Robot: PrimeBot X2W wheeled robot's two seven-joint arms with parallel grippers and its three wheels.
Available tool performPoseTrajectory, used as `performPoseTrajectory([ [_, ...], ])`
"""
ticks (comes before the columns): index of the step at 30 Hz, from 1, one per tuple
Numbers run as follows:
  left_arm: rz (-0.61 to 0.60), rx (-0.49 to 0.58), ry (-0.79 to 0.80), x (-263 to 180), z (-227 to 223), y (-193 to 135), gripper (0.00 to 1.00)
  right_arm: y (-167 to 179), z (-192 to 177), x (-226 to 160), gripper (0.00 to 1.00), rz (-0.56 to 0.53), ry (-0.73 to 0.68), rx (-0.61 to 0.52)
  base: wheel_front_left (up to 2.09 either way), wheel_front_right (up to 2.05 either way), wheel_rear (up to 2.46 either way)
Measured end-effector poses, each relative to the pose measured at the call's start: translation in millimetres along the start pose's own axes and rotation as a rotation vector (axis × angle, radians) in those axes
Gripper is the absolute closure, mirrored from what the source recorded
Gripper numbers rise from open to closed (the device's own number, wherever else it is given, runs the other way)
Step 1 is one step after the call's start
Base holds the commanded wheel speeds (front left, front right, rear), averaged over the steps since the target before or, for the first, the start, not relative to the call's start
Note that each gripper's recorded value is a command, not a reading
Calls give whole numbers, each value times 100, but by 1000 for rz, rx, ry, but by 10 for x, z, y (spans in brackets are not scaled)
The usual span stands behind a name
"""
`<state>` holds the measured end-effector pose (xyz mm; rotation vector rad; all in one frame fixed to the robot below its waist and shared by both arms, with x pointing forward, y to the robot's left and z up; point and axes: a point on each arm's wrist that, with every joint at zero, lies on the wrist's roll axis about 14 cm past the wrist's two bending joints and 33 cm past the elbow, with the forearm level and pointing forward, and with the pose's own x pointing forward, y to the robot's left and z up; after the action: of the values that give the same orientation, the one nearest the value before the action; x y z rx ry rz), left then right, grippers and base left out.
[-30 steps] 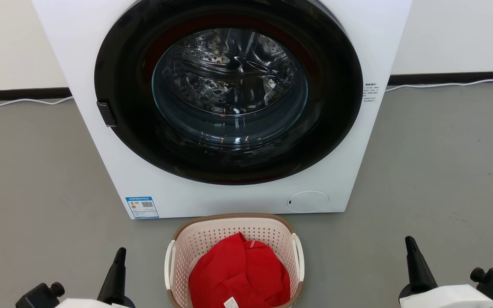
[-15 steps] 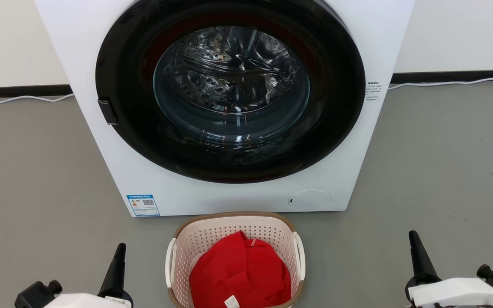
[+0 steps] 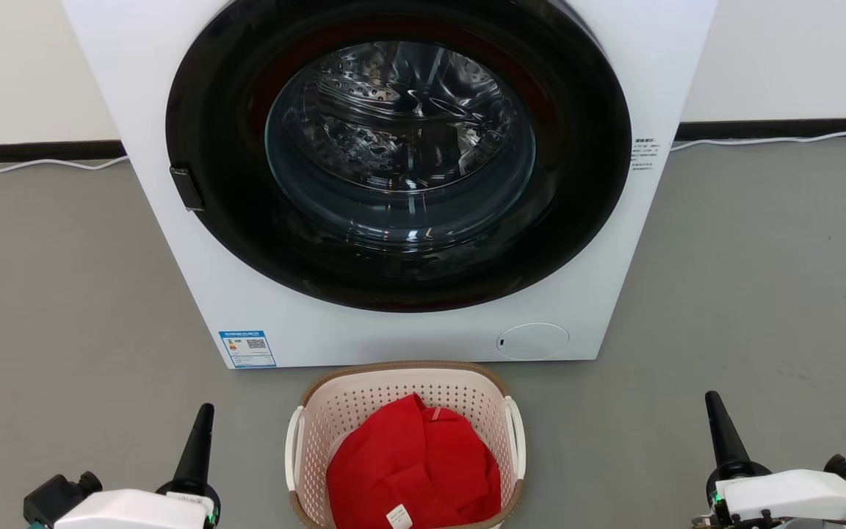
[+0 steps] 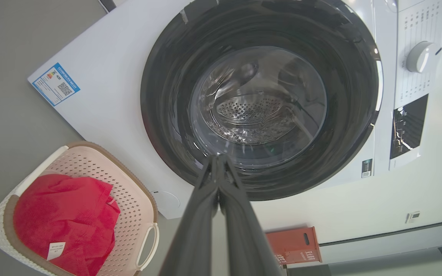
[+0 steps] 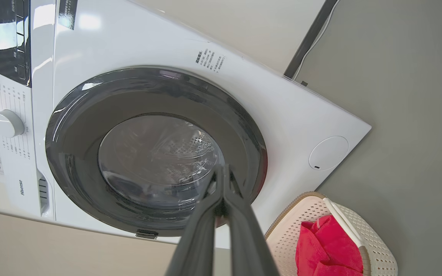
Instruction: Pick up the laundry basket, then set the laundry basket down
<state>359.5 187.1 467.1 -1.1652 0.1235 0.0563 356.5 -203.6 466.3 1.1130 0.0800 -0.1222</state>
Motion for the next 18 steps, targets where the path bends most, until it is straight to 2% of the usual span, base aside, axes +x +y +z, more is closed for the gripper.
performPoseTrajectory([
  [18, -6, -166, -2, 54, 22, -33, 100, 37, 42, 68, 100, 9, 2, 187, 0, 0, 0],
])
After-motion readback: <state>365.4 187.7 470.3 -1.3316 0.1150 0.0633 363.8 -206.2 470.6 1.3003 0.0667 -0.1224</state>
